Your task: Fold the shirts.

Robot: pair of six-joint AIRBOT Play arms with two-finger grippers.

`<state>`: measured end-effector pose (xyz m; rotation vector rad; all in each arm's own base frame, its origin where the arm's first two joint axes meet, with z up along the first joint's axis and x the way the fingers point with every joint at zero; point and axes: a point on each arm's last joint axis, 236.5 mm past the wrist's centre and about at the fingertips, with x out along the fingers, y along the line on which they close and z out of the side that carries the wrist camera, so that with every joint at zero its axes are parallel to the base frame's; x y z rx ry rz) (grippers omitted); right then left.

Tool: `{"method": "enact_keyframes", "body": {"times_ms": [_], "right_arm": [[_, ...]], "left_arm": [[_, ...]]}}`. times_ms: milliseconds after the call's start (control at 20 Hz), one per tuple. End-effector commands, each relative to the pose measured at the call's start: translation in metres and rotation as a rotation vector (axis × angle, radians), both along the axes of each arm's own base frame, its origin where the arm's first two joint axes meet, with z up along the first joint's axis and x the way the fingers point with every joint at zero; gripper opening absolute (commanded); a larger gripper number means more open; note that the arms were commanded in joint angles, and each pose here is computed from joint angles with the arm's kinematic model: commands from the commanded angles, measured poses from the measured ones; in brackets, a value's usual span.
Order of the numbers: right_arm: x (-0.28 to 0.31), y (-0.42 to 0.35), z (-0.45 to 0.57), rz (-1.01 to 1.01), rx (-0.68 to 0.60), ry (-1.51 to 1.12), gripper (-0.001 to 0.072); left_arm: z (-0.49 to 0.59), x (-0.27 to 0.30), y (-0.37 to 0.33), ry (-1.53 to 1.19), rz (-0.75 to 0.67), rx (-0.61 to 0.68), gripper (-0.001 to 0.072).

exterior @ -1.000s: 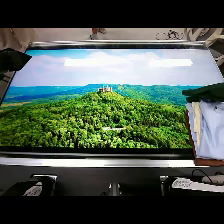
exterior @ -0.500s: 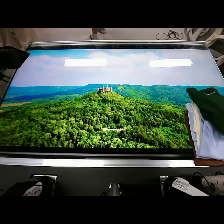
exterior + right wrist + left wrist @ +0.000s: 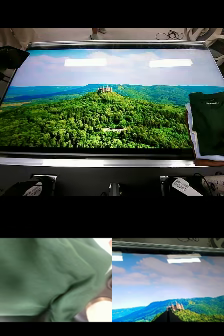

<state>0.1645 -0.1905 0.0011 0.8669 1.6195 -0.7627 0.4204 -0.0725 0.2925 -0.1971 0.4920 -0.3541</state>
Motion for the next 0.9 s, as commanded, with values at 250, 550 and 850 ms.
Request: {"method": "enact_keyframes", "body": {"times_ms": [250,550,850], "right_arm": [[0.047,-0.103,0.136,0.06,-0.482,-0.232,0.0603],[0.226,-0.01,0.264,0.444,-0.622,-0.847,0.0592],[0.25,0.208,0.092,0.844,0.003,-0.413,0.068]], "left_arm": [[-0.003,-0.002,-0.002,0.015,-0.01,0.006,0.0026],[-0.083,0.032,0.02,0.216,0.104,0.354,0.0023],[-0.246,-0.02,-0.025,0.836,-0.021,0.409,0.072]]}}
